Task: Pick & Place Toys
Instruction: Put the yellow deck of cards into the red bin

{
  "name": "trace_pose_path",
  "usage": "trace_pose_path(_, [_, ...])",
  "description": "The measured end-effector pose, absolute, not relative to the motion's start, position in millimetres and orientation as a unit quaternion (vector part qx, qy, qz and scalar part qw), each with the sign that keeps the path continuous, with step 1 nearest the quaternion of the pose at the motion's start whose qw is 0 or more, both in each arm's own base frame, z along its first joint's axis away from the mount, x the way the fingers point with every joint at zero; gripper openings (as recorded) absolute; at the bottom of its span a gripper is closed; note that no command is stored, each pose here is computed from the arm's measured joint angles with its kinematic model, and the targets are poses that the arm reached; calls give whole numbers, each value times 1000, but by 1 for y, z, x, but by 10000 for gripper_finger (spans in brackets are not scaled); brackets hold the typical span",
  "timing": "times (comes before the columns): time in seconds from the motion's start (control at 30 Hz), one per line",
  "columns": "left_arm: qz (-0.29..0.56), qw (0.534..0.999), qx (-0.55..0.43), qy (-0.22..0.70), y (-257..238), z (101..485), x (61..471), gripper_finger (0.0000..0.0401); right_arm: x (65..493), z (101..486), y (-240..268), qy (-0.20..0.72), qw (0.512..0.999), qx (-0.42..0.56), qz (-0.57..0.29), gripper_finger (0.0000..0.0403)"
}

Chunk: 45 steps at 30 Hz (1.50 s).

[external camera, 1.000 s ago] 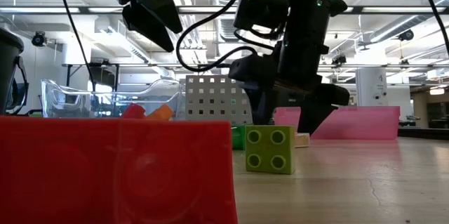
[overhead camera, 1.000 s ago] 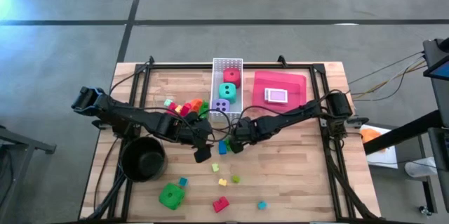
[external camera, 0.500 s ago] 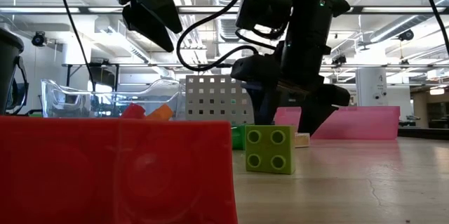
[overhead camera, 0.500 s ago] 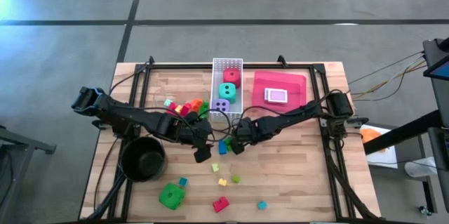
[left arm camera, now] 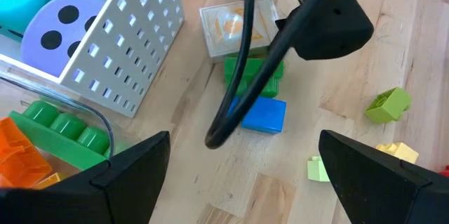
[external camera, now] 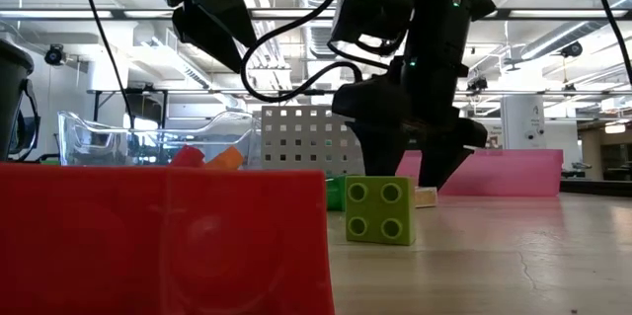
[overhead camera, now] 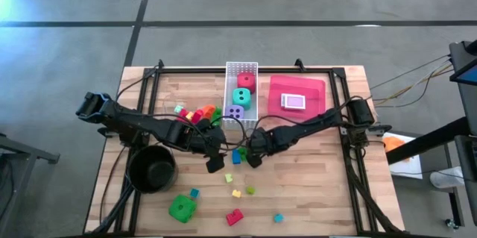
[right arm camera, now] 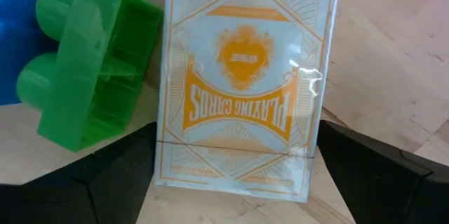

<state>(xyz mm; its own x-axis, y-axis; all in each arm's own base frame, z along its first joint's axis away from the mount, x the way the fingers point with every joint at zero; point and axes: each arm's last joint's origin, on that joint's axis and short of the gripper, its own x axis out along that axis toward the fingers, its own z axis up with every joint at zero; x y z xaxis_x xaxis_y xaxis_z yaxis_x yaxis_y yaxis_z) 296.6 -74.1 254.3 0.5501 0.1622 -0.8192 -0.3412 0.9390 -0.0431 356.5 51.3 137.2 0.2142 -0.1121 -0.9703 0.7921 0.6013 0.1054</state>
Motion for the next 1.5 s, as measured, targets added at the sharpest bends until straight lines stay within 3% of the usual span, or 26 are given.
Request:
trace_pose_path(0.57, [144, 875, -99, 452, -74, 254, 297, 365, 349, 132, 49, 513, 698, 319, -384, 379])
trace_pose_path(0.97, [144, 875, -99, 452, -74, 254, 297, 365, 351, 133, 51, 545, 735, 245, -322, 379])
trace_pose_path(1.07, [144, 875, -99, 452, -74, 254, 297, 365, 351, 133, 50, 540, 733, 254, -327, 363])
trace_pose_path(1.2, [144, 875, -99, 452, -74, 254, 297, 365, 352, 133, 50, 540, 738, 248, -318, 298])
trace_pose_path(1.5, [144, 875, -99, 452, -74, 254, 297, 365, 352, 133, 50, 547, 737, 250, -309, 294])
